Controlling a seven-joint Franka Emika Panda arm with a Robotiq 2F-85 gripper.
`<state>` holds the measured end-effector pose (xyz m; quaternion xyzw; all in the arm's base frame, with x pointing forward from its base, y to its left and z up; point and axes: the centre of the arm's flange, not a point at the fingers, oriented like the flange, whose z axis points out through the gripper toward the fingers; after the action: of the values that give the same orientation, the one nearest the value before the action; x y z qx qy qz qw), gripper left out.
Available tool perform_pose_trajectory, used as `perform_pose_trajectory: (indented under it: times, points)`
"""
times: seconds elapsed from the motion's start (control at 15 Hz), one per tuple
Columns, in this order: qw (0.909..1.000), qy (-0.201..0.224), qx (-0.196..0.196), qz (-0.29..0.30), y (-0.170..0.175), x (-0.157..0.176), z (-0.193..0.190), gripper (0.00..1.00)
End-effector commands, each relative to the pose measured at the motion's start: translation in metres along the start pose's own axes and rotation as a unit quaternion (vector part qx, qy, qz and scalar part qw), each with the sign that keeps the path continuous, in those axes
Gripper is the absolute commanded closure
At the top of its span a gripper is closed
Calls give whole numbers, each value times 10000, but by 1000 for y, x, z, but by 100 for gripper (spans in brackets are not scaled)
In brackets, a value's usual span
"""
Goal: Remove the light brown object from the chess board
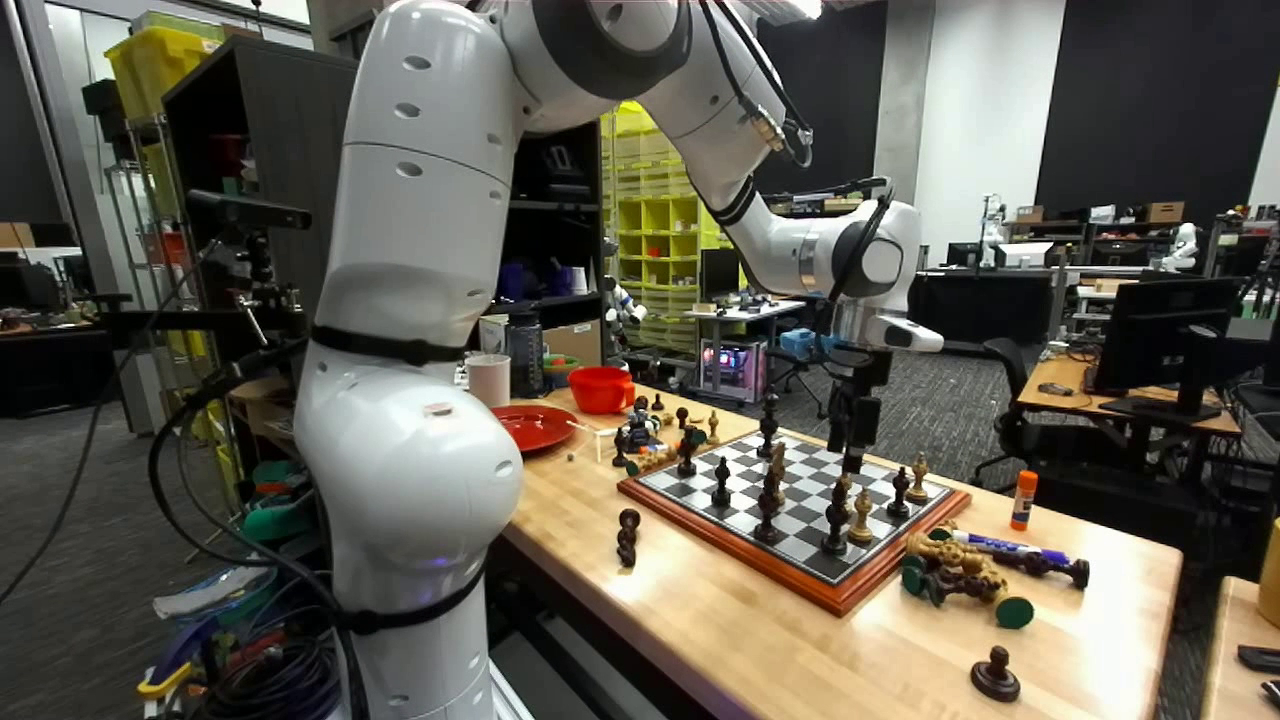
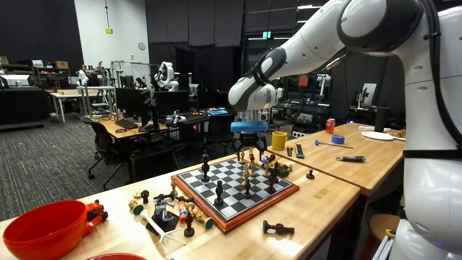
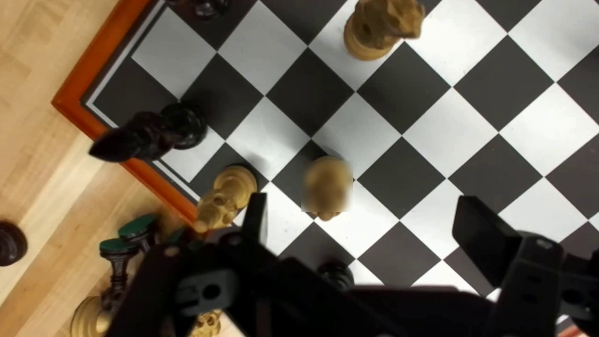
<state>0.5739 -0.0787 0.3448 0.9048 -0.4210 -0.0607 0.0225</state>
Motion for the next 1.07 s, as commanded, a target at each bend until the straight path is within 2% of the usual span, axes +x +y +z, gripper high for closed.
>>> perform_pose_trajectory:
  times: [0.0,0.07,0.13,0.2,0.27,0.73,0.87,1.0]
  points:
    - [9999,72,138,53,0,-5,2,0]
    - [9998,93,140,46,0,-5,3,0]
    - [9998,117,139,29,-2,-5,5,25]
    - [9998,135,150,23,-2,-5,5,26]
    - [9998,152,152,16,-3,-5,5,32]
    - [9997,174,142,-18,-6,-7,3,88]
    - [9997,180,137,-21,-6,-7,3,99]
    - [9997,208,140,-40,-8,-8,0,99]
